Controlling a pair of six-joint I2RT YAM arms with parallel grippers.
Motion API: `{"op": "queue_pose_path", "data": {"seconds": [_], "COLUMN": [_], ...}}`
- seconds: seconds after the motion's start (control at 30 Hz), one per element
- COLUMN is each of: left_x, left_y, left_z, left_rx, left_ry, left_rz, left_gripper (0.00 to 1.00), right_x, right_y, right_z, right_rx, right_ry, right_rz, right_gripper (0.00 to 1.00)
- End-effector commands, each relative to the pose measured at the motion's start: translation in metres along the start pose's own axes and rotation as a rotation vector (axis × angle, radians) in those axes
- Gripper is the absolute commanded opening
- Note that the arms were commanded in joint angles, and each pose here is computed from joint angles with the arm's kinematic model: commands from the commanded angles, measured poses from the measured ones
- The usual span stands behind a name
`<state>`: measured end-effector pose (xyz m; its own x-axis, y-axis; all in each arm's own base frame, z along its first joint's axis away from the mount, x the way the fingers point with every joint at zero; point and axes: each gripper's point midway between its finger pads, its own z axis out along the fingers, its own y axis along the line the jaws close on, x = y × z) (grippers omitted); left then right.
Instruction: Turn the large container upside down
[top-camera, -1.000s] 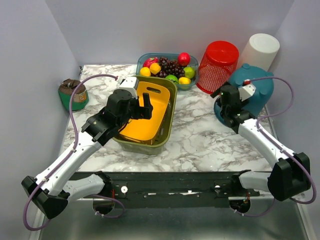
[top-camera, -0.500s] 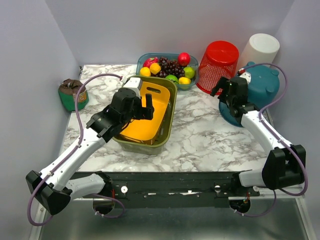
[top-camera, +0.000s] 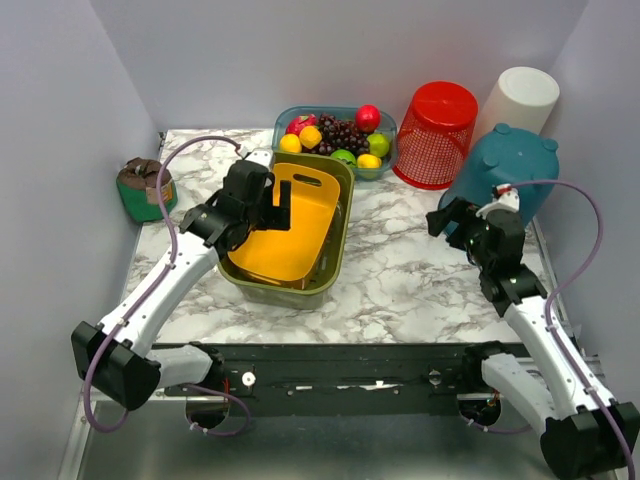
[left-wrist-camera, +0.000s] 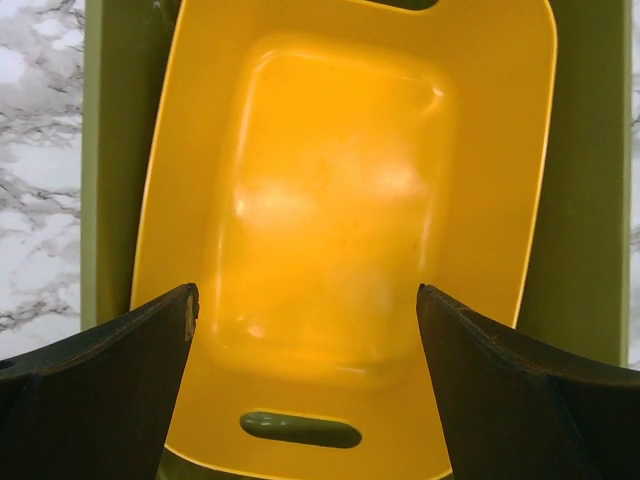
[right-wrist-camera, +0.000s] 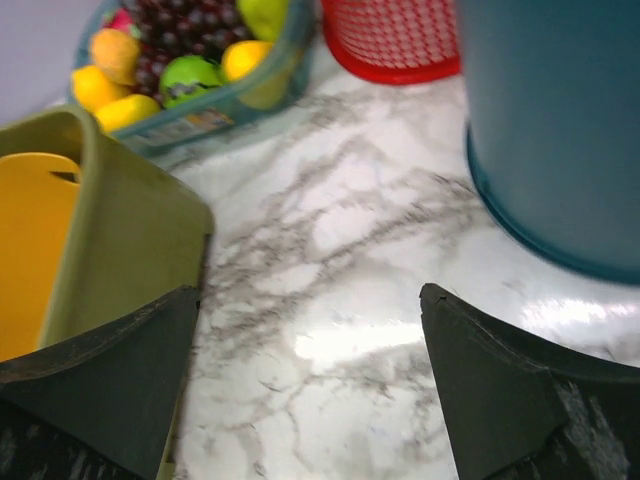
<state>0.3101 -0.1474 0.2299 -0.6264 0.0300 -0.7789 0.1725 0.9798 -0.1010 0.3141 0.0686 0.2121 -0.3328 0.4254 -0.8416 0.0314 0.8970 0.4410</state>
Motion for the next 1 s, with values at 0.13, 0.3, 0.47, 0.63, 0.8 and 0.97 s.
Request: {"op": "queue_pose_path", "data": {"seconds": [0.13, 0.3, 0.47, 0.63, 0.8, 0.97], "left_x": [-0.007, -0.003, 0.000, 0.000, 0.007, 0.008], "left_y": [0.016, 0.022, 0.029, 0.037, 0.039, 0.036], "left_z": [0.012, 0.020, 0.033, 0.041, 0.058, 0.076], "left_rx": [-0.032, -0.023, -0.036, -0.027, -0.011, 0.020], "left_ry": [0.038, 0.046, 0.074, 0.074, 0.118, 0.127], "left_rz": [0.061, 0.154, 0.169, 0.174, 0.179, 0.124], "left_gripper": [0.99, 0.99, 0.99, 0.99, 0.99, 0.99], "right_x": [0.029, 0.024, 0.016, 0.017, 0.003, -0.014], "right_y": [-0.071, -0.056, -0.045, 0.014, 0.040, 0.055], "right_z": [0.001, 0.039, 0.064, 0.039, 0.010, -0.005], "right_rx": [0.337, 0.273, 0.230, -0.070, -0.203, -0.246], "right_ry": [0.096, 0.152, 0.185, 0.161, 0.096, 0.090], "right_rz": [-0.042, -0.054, -0.036, 0.098, 0.163, 0.156], "right_gripper": [1.00, 1.00, 1.00, 1.00, 1.00, 1.00]}}
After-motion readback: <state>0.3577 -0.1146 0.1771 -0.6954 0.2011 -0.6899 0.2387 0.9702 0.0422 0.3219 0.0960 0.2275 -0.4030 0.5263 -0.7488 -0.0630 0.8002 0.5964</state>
